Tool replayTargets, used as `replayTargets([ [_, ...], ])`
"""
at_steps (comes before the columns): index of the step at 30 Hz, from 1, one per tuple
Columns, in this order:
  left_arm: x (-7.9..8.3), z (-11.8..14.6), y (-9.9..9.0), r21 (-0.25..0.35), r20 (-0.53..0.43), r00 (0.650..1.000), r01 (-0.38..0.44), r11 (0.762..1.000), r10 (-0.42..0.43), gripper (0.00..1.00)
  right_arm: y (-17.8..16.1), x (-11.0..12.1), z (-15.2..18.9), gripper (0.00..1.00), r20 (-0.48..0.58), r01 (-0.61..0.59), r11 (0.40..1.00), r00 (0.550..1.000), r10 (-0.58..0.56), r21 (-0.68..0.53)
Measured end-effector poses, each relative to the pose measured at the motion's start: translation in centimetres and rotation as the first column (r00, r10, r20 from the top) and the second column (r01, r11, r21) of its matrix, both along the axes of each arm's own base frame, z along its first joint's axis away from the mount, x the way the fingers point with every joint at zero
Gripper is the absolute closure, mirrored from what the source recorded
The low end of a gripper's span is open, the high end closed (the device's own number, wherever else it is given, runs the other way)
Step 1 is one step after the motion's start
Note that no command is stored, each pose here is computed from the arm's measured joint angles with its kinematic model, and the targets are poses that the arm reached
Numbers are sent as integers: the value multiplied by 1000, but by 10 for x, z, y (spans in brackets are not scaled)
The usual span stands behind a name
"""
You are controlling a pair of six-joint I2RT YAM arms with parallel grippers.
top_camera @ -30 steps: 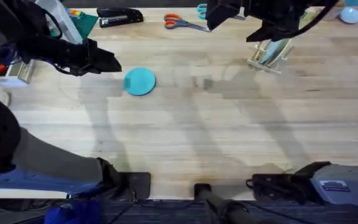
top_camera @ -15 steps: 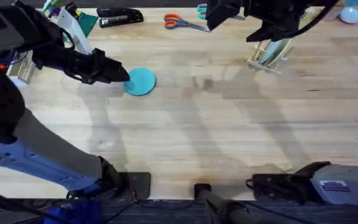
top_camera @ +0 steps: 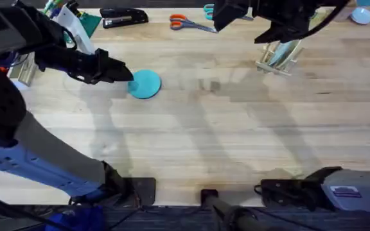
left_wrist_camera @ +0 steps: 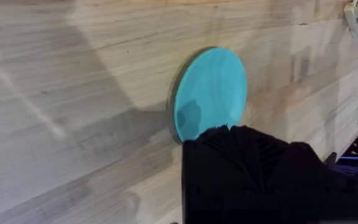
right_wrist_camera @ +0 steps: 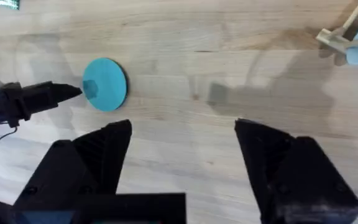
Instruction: Pick up the plates from the table one by one and place each into a slot on the dish rack.
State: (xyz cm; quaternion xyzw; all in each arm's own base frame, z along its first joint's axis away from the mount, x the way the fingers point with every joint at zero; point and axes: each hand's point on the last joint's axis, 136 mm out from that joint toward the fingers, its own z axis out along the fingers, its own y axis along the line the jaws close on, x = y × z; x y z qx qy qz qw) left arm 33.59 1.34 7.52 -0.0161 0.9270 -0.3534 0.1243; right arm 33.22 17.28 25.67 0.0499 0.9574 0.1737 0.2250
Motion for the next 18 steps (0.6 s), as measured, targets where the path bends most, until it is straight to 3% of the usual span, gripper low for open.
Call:
replayTargets([
  [18, 6, -1, 4, 19, 31, 1000, -2, 1000, 2, 961, 0, 0, 0, 7, 0, 0, 1000, 1000, 0, 0],
])
